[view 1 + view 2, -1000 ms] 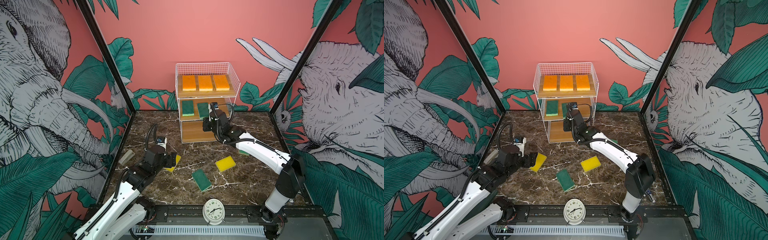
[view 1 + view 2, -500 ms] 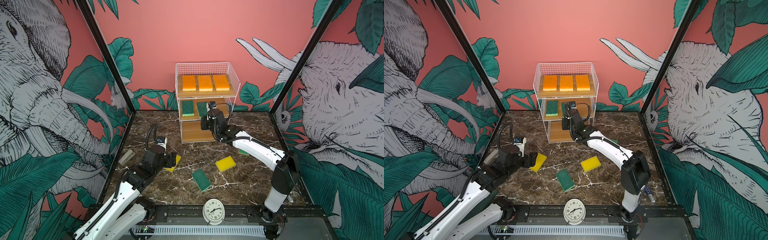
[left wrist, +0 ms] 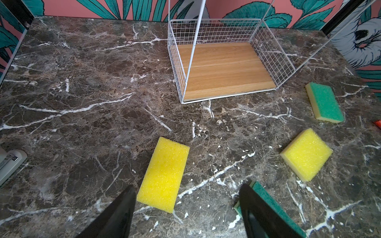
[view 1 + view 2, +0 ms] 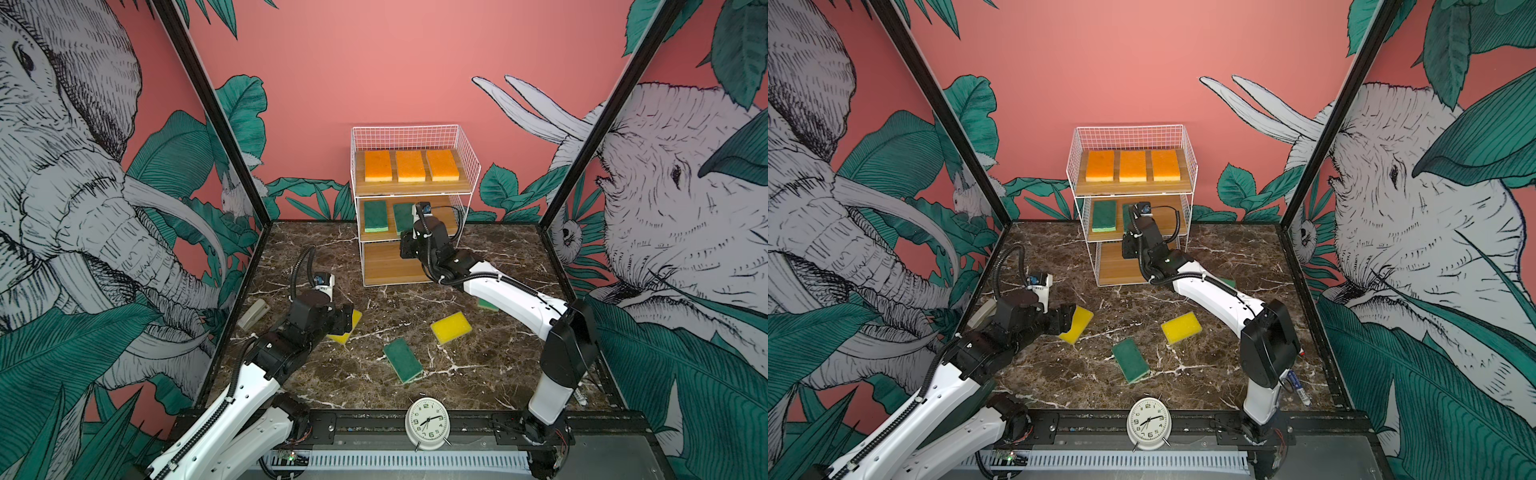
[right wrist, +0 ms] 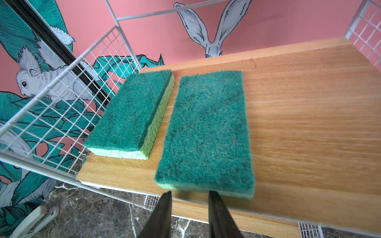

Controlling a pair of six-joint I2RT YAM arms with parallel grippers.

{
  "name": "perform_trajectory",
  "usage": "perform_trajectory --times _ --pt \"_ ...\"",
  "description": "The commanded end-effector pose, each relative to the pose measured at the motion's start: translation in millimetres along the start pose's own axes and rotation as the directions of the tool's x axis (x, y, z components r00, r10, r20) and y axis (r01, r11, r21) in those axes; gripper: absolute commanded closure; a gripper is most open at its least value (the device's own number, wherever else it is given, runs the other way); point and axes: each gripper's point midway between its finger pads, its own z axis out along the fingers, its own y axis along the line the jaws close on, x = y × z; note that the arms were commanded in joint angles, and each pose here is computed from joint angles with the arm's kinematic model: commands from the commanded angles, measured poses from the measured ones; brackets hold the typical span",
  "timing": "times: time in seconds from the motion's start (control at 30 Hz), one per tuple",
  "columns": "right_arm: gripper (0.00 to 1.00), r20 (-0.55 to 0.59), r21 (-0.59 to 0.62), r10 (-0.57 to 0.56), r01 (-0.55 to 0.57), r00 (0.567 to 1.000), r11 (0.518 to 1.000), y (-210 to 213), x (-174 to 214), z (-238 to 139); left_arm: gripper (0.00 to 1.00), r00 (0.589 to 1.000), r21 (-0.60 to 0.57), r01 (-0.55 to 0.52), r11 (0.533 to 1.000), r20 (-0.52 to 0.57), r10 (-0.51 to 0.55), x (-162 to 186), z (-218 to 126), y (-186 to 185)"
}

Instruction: Place and organize the cleaning sponges onto the shelf

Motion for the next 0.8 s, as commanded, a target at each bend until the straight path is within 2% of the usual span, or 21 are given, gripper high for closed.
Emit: perform_trajectory --times 0.0,0.77 --pt "0.67 0.053 -0.035 0.031 -0.030 0.998 0.999 9 -17 5 0.20 1.000 0.004 0.005 1.000 0.004 -0.005 1 2 -1" --pt "0.65 0.066 -0.014 0.018 -0.017 0.998 1.000 9 -22 15 0.20 1.000 0.000 0.006 1.000 0.003 -0.006 1 2 0"
